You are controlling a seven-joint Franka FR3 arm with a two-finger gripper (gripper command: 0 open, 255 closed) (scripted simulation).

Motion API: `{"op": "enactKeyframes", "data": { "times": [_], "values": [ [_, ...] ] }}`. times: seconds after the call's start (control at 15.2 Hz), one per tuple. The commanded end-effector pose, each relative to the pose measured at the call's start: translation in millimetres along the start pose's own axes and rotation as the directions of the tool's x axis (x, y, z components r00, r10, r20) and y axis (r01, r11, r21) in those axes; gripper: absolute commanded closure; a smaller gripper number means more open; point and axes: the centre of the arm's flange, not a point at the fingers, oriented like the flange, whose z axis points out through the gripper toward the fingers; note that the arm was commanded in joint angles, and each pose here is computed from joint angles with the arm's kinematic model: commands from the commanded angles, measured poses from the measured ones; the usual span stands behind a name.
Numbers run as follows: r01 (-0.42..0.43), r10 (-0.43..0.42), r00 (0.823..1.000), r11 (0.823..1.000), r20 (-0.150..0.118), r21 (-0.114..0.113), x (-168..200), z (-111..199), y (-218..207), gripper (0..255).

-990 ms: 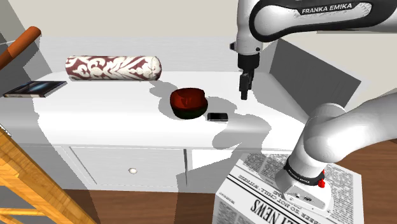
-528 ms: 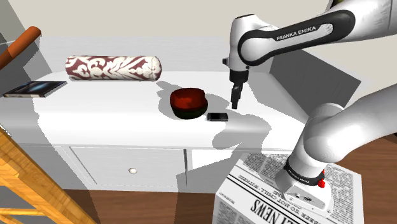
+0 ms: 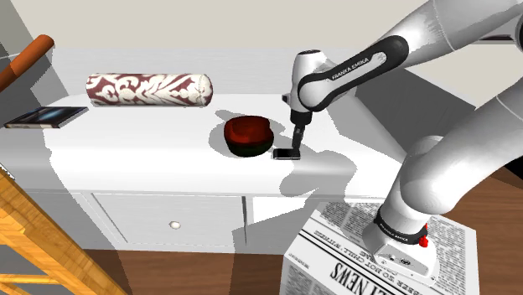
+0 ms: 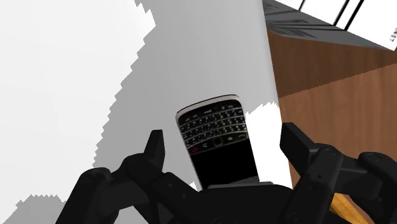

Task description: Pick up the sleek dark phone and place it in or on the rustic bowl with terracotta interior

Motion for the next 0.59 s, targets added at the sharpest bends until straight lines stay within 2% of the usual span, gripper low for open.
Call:
{"op": "enactKeyframes", "data": {
  "times": [0.0, 0.33, 0.53],
  "values": [
    [0.005, -0.005, 1.0, 1.0, -0.005, -0.002, 2, 11, 3, 0],
    [0.005, -0.005, 1.0, 1.0, -0.005, -0.002, 2, 37, 3, 0],
    [0.005, -0.005, 1.0, 1.0, -0.005, -0.002, 2, 40, 3, 0]
  ]
}}
